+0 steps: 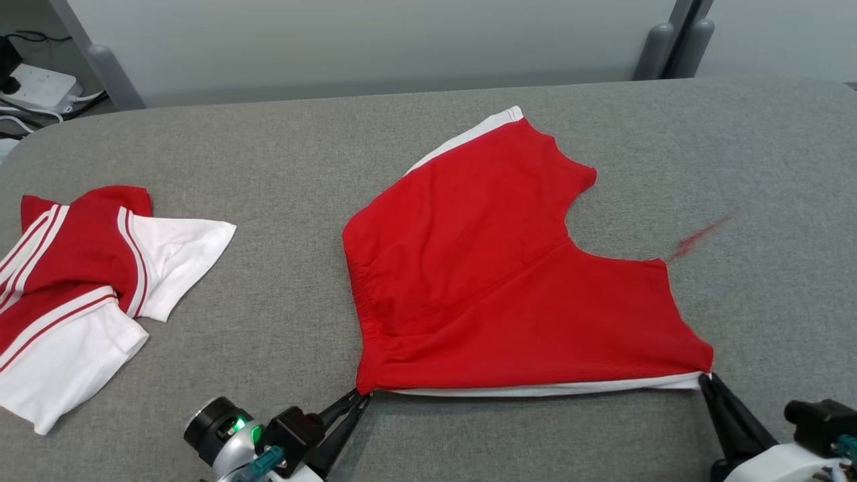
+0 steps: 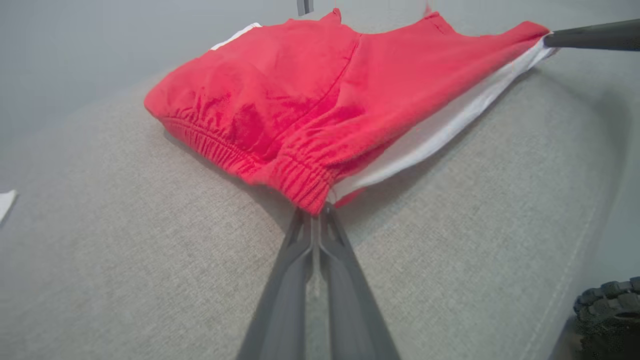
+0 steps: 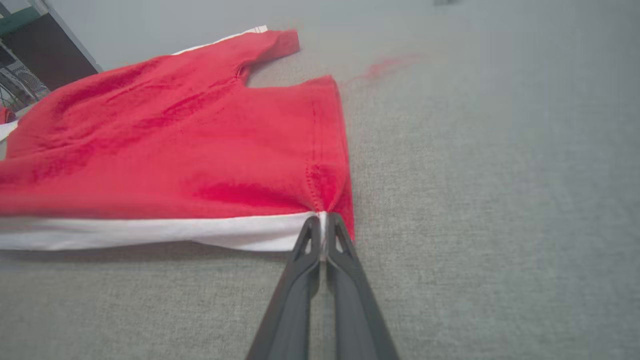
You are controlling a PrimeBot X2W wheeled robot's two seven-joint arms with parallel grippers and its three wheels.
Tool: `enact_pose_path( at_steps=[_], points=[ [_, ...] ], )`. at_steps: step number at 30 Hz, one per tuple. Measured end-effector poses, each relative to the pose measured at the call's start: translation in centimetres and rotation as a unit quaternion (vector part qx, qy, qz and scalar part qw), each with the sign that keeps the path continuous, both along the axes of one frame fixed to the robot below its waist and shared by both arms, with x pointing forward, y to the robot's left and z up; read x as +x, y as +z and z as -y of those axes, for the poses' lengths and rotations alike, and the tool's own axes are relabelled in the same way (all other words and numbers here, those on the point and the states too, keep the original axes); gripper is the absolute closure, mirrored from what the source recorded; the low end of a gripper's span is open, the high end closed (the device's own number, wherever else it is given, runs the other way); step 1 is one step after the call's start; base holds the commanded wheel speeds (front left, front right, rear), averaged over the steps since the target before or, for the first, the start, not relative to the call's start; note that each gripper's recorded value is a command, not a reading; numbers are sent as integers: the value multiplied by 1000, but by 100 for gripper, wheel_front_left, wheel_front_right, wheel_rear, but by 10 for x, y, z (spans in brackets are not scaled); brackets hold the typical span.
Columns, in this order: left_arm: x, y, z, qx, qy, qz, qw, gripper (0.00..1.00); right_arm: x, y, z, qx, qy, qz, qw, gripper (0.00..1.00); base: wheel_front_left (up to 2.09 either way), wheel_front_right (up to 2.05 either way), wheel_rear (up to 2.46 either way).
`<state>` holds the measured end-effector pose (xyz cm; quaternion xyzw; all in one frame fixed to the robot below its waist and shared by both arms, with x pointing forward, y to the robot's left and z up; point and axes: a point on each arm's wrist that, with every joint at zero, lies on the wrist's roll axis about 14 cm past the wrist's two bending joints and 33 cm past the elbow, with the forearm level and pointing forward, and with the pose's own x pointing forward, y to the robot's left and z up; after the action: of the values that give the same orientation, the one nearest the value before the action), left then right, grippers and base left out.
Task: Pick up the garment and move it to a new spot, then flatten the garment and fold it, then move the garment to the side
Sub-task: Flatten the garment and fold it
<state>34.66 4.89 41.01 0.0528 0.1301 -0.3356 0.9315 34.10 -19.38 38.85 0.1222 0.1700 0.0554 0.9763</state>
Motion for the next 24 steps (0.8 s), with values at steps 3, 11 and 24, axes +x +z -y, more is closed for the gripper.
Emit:
enact_pose_path(
  at_steps=[3,11,24],
  points=[
    [6,16,-1,0,-6,8,1000,100,7,20,11,-11,-4,33,999,100,0,0,0],
    [-8,57,8,-11,-39,-2,999,100,-13,34,30,-35,0,43,998,100,0,0,0],
    [-48,93,24,-29,-72,-52,996,100,-49,62,57,-57,-38,33,997,100,0,0,0]
  ],
)
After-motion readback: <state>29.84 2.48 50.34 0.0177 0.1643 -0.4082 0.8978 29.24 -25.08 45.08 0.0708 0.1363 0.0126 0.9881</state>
